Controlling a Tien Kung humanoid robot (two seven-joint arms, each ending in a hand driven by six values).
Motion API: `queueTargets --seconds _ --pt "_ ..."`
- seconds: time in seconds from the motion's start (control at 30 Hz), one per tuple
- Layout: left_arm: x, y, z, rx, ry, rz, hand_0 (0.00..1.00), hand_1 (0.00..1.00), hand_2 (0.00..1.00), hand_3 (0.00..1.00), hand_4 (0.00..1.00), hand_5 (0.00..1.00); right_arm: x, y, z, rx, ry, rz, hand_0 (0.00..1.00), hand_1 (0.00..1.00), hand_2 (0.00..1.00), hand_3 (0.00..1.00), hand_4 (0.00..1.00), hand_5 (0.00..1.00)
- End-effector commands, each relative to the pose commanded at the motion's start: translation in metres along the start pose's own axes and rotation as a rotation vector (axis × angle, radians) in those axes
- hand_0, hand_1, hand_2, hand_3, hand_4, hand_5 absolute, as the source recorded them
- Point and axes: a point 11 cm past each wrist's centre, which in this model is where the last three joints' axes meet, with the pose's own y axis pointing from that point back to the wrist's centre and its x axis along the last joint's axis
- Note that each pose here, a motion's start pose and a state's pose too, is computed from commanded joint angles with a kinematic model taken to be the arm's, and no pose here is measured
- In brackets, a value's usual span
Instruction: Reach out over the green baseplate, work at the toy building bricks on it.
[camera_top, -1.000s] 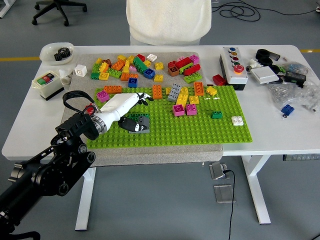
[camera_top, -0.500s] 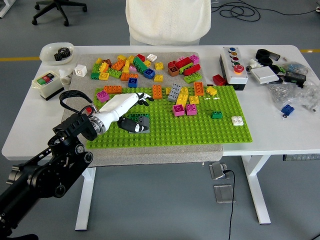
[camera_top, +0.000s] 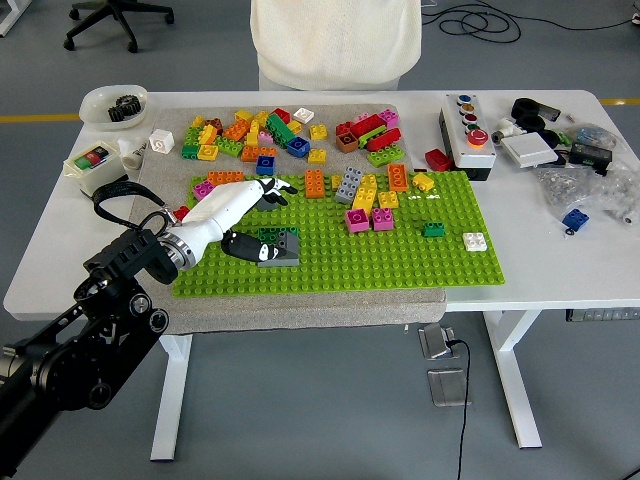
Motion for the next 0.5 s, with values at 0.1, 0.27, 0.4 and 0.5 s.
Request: queueTargets --seconds 0.1,0.27,0.4,0.5 --pt "0.001 0.006 -0.003 0.000 0.006 0.017 0.923 0.875 0.830 0.600 0.996 0.354 0.000 0.000 0.000 0.000 0.002 0.000 0.740 0.643 0.679 0.604 0.812 0.527" --pt "0.005 0.013 -0.008 0.000 -0.003 0.051 0.997 0.942 0.868 0.592 0.998 0.494 0.001 0.000 0.001 -0.001 0.004 0.001 0.740 0.643 0.679 0.605 0.812 0.526" --pt "0.009 0.016 -0.010 -0.005 -0.022 0.070 0.997 0.942 0.868 0.592 0.998 0.494 0.001 0.000 0.000 0.000 0.004 0.001 0.740 0.643 0.679 0.605 0.812 0.526" --pt "0.006 0.017 -0.011 -0.007 -0.020 0.066 0.998 0.973 0.905 0.592 0.998 0.559 0.001 0.000 -0.001 0.002 0.002 0.001 0.740 0.643 0.679 0.605 0.812 0.526"
